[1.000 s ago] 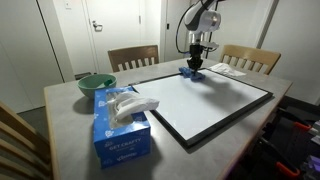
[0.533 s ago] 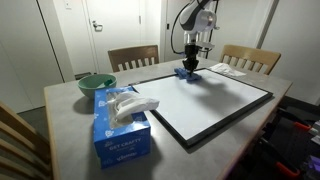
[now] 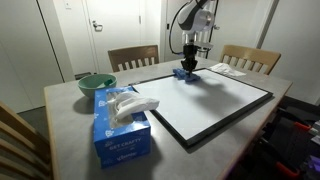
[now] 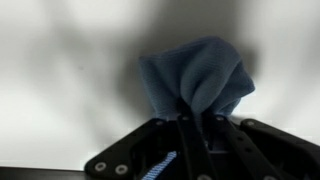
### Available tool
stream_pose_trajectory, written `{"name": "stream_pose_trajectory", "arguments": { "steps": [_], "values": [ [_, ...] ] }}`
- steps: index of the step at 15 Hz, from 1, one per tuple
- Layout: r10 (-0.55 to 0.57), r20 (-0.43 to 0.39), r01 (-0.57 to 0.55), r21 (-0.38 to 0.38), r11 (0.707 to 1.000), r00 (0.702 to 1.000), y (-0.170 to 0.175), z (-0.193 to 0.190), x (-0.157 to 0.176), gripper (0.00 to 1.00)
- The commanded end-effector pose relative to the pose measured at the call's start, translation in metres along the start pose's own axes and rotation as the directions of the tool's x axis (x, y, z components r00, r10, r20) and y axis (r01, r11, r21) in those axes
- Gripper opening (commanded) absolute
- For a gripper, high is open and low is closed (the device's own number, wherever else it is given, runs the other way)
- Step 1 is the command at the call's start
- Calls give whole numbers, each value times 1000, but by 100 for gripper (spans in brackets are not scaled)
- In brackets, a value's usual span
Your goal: Use the blue cloth to wipe the whiteboard
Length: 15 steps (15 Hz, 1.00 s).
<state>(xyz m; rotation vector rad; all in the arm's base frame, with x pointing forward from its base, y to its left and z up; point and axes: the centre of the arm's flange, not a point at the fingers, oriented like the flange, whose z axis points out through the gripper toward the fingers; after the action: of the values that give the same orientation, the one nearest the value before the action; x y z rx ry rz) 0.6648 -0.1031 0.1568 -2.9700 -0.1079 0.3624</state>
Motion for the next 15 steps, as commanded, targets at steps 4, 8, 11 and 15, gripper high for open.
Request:
{"name": "stream_pose_trajectory", "arguments": {
  "steps": [4, 8, 11, 15],
  "values": [
    [27, 33, -27, 1, 1000, 999, -5, 19, -17, 3],
    [49, 55, -47, -24, 999, 997, -24, 27, -37, 3],
    [53, 80, -51, -37, 998, 995, -39, 32, -50, 3],
    [52, 115, -46, -59, 997, 992, -53, 42, -64, 3]
  ]
}}
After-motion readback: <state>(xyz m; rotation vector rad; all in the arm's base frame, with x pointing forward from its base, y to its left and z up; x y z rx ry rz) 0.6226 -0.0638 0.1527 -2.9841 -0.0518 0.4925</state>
